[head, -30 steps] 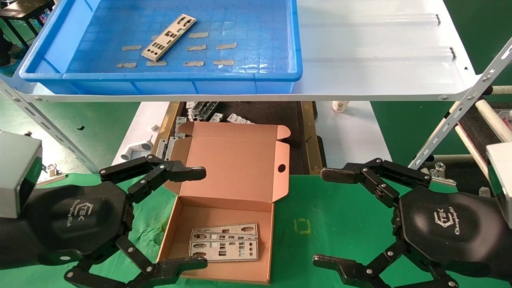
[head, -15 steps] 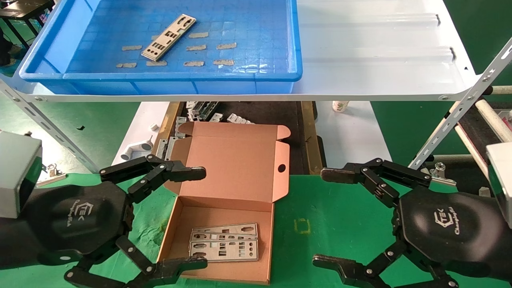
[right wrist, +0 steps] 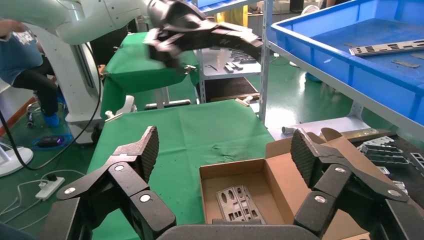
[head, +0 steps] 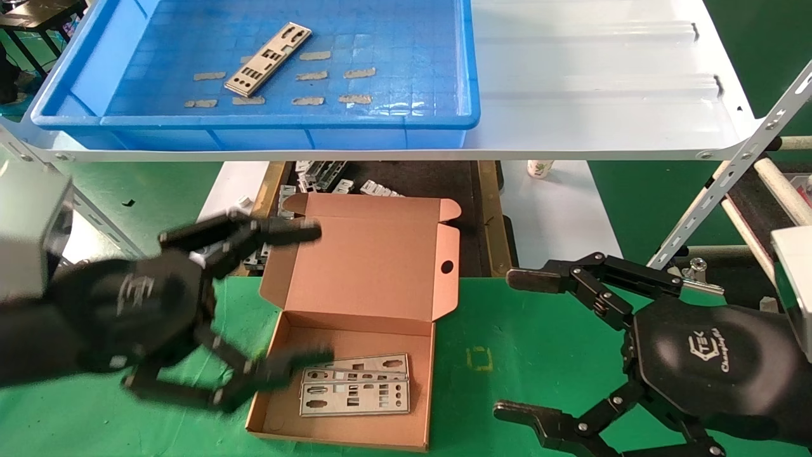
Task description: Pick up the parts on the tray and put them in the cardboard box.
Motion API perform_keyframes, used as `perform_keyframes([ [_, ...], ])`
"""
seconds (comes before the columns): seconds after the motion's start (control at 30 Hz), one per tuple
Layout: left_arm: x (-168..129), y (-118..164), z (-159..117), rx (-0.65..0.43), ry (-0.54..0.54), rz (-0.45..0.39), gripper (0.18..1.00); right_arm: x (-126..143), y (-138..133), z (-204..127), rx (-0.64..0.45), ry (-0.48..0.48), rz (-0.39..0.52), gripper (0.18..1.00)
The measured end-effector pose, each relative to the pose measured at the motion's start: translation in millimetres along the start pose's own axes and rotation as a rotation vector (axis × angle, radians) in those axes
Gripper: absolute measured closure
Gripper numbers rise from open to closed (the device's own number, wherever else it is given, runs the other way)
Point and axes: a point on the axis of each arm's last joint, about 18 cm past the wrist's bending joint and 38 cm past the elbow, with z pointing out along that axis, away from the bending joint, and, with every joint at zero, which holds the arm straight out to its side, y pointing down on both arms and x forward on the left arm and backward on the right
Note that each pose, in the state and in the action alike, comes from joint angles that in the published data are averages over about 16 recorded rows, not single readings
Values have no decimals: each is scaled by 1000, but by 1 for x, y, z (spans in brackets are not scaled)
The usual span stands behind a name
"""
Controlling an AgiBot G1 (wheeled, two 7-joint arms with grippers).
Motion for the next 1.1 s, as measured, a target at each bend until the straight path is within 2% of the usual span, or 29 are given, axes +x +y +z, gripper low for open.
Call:
perform_keyframes([
  [0.27,-70,-15,24,-3,-199,47,184,0,0,0,0,0,0,276],
  [0.47,-133,-28,40,-44,-355,59,184,0,0,0,0,0,0,375],
  [0.67,-186,-39,45,-104,-487,38,184,0,0,0,0,0,0,506],
  [0.87,-220,-42,39,-159,-594,-7,184,0,0,0,0,0,0,645],
  [1.1,-245,-37,32,-207,-706,-50,184,0,0,0,0,0,0,793],
])
